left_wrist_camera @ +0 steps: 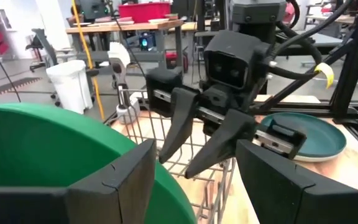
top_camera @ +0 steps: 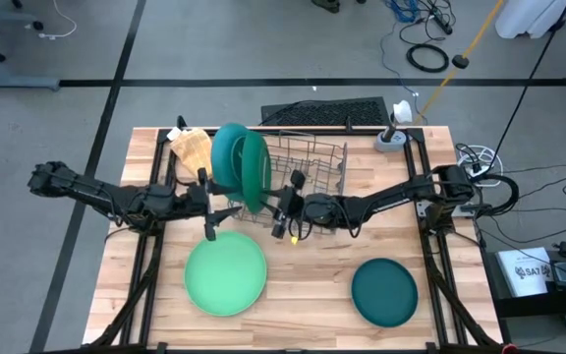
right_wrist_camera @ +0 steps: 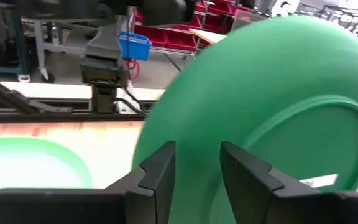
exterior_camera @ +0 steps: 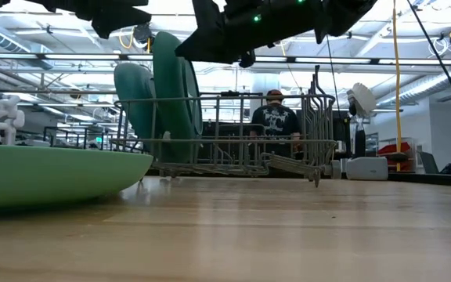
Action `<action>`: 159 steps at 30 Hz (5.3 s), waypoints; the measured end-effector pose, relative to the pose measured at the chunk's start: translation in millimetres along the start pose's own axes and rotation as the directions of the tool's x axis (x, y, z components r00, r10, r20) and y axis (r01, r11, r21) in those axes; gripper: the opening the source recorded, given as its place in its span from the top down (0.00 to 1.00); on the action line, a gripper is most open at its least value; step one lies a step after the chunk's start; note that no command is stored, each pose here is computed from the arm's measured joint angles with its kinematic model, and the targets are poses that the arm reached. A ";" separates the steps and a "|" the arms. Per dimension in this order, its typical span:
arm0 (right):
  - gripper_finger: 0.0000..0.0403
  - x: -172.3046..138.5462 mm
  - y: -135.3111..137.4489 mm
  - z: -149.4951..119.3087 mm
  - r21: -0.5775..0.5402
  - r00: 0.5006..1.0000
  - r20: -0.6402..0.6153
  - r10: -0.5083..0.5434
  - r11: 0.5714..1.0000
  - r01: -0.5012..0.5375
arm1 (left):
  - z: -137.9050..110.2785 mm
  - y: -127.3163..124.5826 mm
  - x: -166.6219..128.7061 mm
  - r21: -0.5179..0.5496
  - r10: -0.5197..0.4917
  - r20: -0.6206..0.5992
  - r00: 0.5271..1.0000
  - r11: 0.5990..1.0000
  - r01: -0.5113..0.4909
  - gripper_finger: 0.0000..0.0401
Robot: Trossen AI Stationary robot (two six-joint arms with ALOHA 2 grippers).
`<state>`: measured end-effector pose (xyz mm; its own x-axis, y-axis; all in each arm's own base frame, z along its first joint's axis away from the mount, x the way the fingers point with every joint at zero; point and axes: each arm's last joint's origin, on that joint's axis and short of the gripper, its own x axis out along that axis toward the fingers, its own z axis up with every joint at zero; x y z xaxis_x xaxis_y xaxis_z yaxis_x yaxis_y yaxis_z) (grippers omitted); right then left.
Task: Sort dishes
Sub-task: Put the green plate into the dishwasher rack, then put the light green plate into the dishwasher rack
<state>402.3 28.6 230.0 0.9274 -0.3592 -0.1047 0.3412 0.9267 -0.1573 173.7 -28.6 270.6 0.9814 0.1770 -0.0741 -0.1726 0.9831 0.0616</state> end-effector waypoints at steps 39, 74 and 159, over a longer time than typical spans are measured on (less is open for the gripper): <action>0.71 0.0 -1.5 10.0 -0.053 0.994 0.104 -0.037 0.998 0.043 | -2.4 -7.0 -1.6 -0.087 -0.084 -0.021 0.996 0.993 0.082 0.42; 0.71 -19.4 18.6 11.4 -0.044 0.999 -0.018 0.037 0.998 -0.037 | -23.7 3.6 29.5 -0.067 0.145 -0.133 0.980 0.986 -0.155 0.42; 0.71 -50.4 30.2 -35.4 0.040 0.833 -0.541 0.120 0.992 -0.117 | -19.8 -9.8 25.7 0.077 0.072 -0.097 0.993 0.995 -0.064 0.42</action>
<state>360.4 70.8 195.8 0.7301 -0.2477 -0.6368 0.2363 0.9660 -0.1049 198.9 -32.8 248.4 0.9538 0.2507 -0.1655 -0.2284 0.9630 0.1430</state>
